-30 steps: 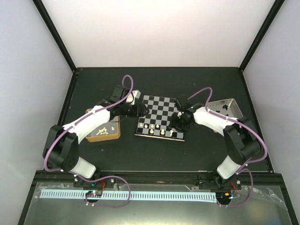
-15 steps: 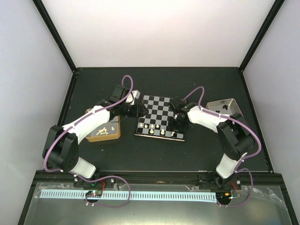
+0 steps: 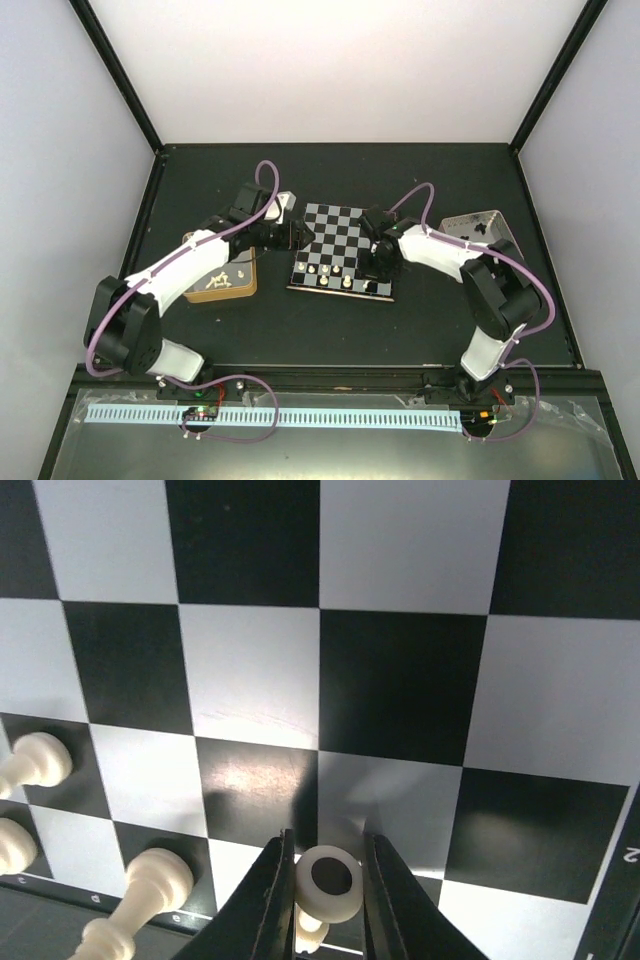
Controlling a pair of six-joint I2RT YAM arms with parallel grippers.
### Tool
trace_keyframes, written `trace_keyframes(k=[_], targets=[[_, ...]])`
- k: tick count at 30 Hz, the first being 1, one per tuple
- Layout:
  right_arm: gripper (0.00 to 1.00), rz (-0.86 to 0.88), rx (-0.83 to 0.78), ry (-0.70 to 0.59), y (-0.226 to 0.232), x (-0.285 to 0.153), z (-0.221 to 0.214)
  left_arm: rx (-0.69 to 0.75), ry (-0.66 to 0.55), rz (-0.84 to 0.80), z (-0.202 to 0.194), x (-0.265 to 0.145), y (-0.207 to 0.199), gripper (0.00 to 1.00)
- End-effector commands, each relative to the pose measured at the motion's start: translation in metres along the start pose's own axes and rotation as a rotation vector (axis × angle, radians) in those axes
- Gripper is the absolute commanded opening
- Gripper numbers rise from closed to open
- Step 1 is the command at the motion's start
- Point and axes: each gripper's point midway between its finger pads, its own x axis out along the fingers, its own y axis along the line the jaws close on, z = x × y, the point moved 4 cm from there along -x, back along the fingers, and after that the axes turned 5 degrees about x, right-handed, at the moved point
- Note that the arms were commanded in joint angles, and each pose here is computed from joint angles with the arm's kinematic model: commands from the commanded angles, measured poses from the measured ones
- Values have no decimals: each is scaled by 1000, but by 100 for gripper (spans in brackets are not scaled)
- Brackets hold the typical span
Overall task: Set up the chess pieces on the board
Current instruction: Pick up the chess piece from the chessboard, then place the chess piece on the chessboard.
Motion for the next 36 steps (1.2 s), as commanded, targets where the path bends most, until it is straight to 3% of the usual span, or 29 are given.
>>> trace_keyframes(k=[1, 8, 16, 22, 30, 36], targets=[[12, 124, 51, -103, 16, -22, 12, 41, -72, -30, 7, -12, -7, 73], [13, 513, 278, -163, 36, -71, 32, 146, -197, -147, 3, -22, -28, 73], [13, 930, 482, 151, 81, -98, 20, 344, -338, -263, -6, -26, -82, 70], [14, 1044, 545, 285, 88, -103, 10, 296, -387, -225, -8, -17, -87, 56], [14, 1078, 551, 311, 90, -103, 7, 283, -354, -181, -14, -7, -78, 49], [14, 1076, 555, 323, 90, -99, 6, 282, -339, -204, -16, -5, -81, 28]])
